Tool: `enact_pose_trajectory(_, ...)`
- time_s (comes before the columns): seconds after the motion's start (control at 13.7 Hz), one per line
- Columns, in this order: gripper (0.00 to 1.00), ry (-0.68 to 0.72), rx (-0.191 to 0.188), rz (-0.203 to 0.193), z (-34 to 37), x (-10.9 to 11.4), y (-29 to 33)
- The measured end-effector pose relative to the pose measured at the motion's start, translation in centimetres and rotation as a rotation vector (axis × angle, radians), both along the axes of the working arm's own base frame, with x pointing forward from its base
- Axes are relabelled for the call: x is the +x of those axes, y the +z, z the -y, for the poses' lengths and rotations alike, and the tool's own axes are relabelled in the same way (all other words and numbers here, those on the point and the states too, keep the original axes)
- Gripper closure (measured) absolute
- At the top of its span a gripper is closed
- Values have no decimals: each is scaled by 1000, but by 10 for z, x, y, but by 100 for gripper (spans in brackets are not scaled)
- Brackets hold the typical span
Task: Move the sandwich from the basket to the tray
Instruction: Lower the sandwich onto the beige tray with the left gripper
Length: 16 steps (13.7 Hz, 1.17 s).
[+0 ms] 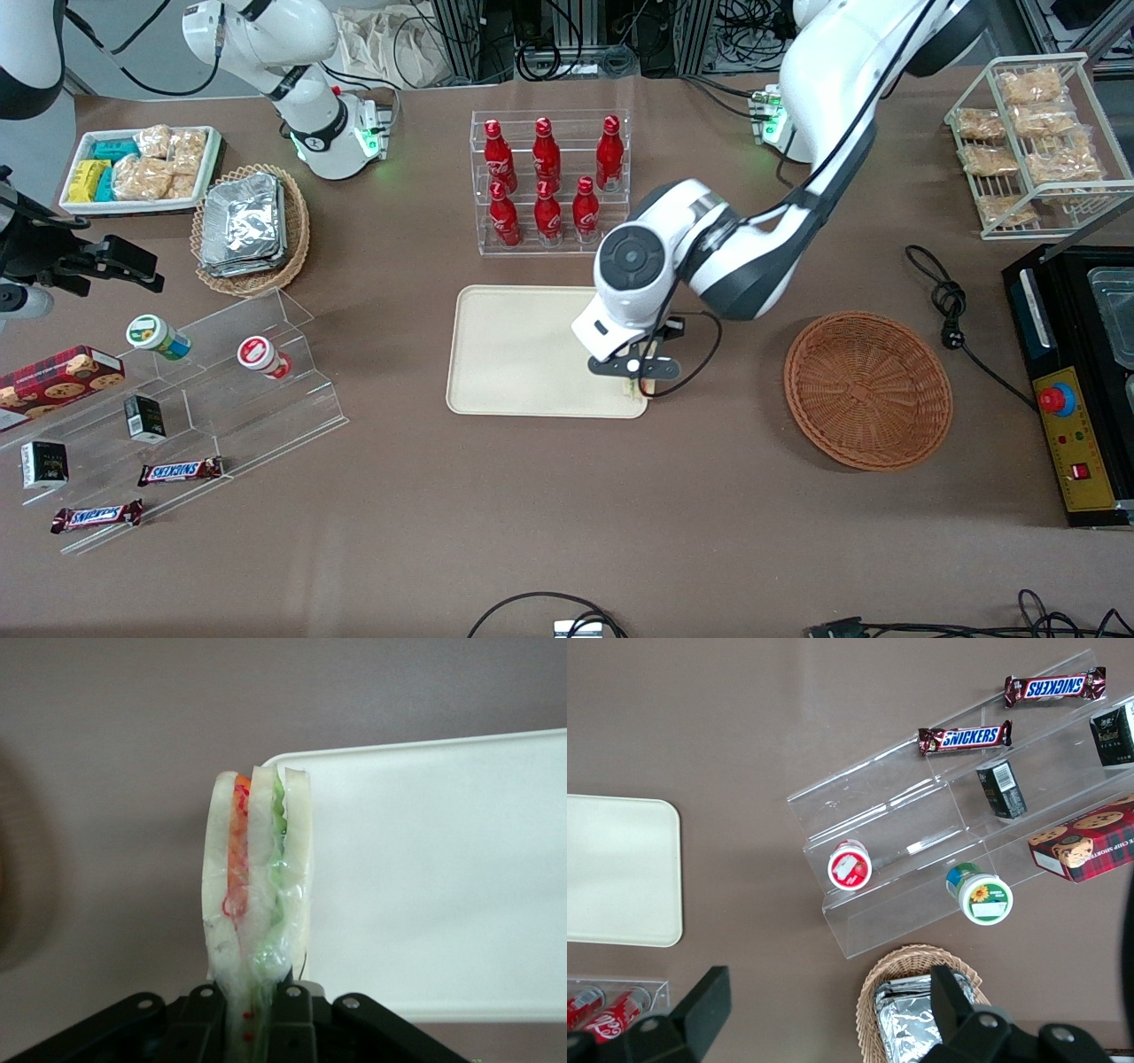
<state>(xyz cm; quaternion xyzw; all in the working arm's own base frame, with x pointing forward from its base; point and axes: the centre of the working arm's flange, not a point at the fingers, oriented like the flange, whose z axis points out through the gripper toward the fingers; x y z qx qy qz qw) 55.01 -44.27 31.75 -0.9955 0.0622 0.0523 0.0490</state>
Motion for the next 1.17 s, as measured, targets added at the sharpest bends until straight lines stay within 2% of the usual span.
enact_pose_trajectory(0.29, 82, -12, -2, -23, 22, -12, -60)
enact_pose_trajectory(0.59, 85, -5, 7, 18, 35, -18, -77)
enact_pose_trajectory(0.73, 83, -1, 15, 23, 39, -22, -88)
enact_pose_trajectory(0.88, 69, -5, 20, 36, 39, -21, -88)
enact_pose_trajectory(1.17, 26, 46, 13, 65, 38, -12, -76)
